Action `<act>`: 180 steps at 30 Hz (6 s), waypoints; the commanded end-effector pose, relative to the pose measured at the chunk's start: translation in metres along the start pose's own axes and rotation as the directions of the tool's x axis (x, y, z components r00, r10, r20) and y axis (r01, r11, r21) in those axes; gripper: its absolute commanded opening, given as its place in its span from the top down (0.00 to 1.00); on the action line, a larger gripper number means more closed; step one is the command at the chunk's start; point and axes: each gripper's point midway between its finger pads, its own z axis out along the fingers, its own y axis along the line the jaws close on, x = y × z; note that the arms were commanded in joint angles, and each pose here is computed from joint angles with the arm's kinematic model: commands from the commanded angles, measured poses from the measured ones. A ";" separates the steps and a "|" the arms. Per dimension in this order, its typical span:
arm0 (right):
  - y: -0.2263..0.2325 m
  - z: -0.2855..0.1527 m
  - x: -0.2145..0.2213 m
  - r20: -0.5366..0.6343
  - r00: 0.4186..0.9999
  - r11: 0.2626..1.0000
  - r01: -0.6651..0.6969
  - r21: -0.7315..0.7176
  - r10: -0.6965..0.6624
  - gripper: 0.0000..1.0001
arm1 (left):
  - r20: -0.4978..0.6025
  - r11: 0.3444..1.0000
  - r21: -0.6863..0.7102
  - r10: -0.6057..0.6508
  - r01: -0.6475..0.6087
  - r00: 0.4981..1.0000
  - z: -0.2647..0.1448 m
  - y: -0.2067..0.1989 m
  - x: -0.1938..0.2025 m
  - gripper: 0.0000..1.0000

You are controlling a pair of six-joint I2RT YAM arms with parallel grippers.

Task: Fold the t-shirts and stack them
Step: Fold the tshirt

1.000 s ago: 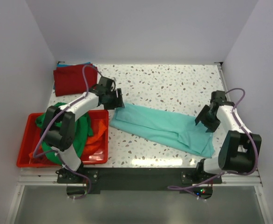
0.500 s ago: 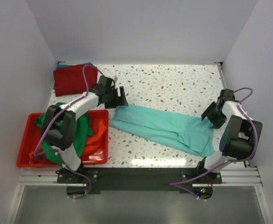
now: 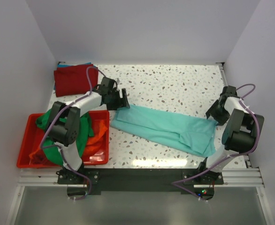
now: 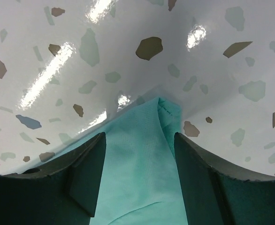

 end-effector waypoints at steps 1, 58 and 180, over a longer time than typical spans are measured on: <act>-0.008 -0.013 -0.014 0.073 0.997 1.000 -0.006 0.029 0.004 0.37 | 0.070 0.999 0.016 0.028 -0.029 0.997 -0.019 -0.010 -0.021 0.16; -0.010 0.020 0.010 -0.045 0.998 0.999 -0.040 0.031 0.042 1.00 | 0.143 0.997 0.067 -0.056 0.047 0.988 0.008 -0.016 -0.053 0.53; 0.075 0.013 0.027 0.146 0.986 0.996 0.082 -0.024 -0.078 0.21 | 0.013 0.985 0.039 0.165 -0.165 0.986 0.021 -0.006 0.064 0.30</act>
